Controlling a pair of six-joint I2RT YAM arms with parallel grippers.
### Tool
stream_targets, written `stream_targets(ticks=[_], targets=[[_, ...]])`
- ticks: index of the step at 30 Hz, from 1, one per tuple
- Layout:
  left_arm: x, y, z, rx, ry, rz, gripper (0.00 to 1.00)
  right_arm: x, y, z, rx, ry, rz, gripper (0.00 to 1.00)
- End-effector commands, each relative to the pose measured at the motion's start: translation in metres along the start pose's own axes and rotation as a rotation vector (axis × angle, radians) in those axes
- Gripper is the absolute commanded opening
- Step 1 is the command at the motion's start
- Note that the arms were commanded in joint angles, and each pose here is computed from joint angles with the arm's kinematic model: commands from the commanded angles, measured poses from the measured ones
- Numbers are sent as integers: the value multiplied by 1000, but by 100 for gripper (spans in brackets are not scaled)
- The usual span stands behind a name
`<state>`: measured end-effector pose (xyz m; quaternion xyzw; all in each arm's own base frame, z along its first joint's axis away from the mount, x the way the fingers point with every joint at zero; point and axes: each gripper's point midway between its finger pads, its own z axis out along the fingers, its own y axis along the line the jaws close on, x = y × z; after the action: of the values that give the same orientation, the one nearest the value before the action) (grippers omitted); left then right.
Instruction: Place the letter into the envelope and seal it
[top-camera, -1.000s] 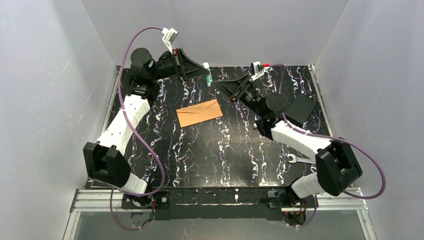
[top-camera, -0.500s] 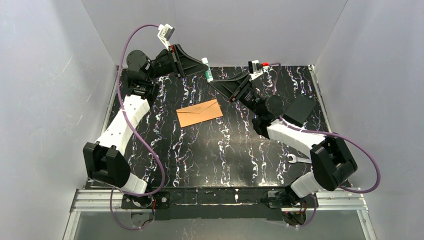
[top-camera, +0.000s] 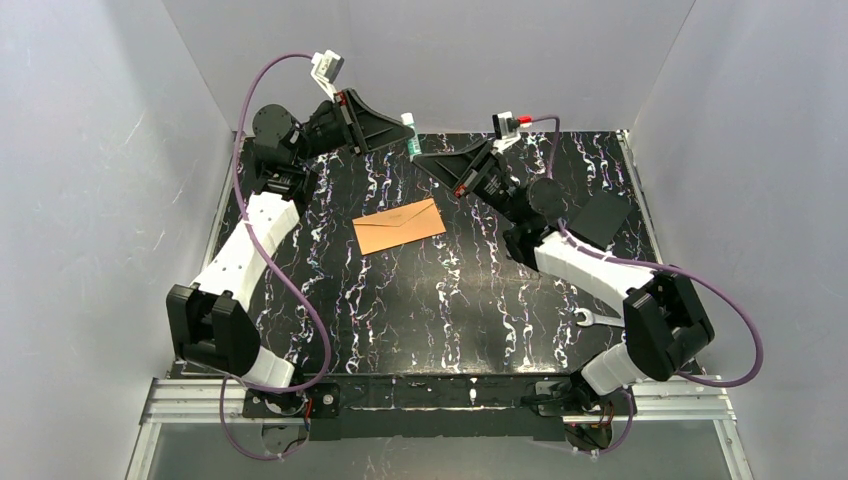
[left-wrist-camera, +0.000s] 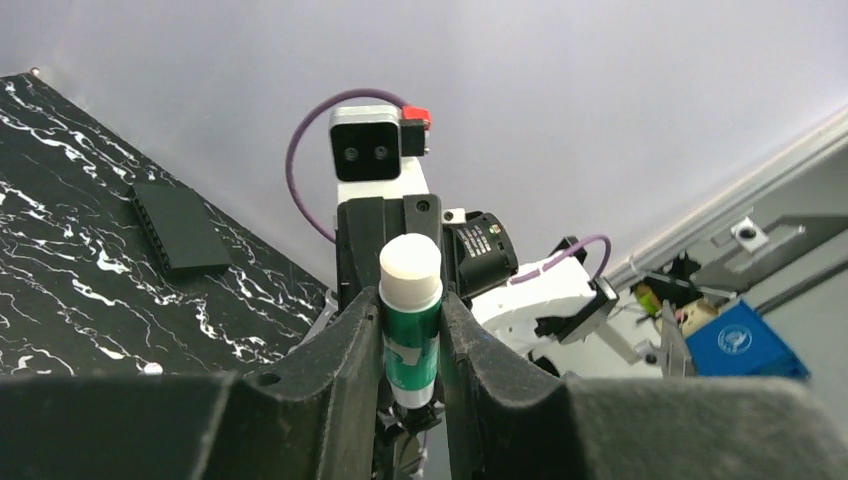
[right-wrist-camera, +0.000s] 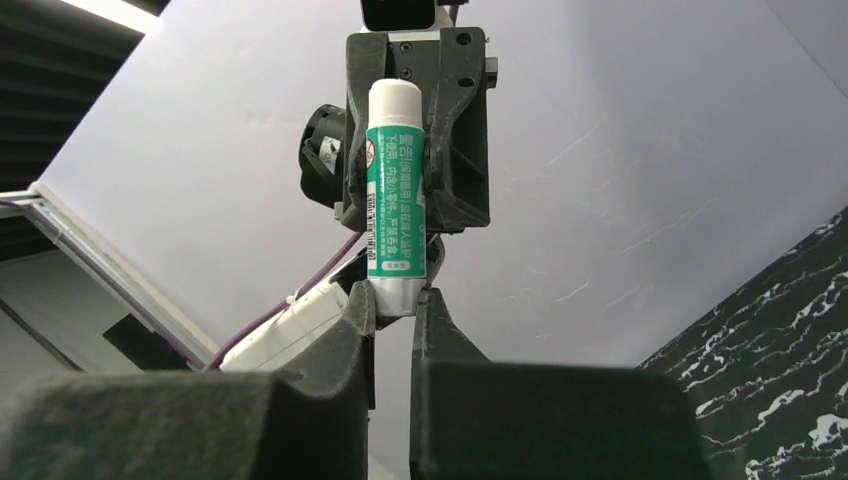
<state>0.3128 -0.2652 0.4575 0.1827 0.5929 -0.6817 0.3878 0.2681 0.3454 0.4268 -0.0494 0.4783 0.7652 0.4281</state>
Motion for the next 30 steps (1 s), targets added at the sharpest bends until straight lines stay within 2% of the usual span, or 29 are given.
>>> stream_targets(ticks=[1, 5, 8, 11, 20, 30], targets=[[-3, -13, -3, -2, -48, 37, 0, 7, -15, 10, 121, 97, -115, 1], [10, 38, -8, -151, -83, -37, 0, 12, -63, -3, 364, 215, -377, 1], [33, 87, -20, -321, -76, -108, 0, 5, -106, -22, 561, 269, -509, 1], [47, 113, -30, -419, -74, -142, 0, -2, -136, -37, 706, 309, -601, 1], [67, 153, -48, -612, -78, -253, 0, 1, -166, -51, 852, 414, -724, 1], [77, 160, -53, -711, -30, -396, 0, 20, -174, -52, 953, 516, -872, 1]])
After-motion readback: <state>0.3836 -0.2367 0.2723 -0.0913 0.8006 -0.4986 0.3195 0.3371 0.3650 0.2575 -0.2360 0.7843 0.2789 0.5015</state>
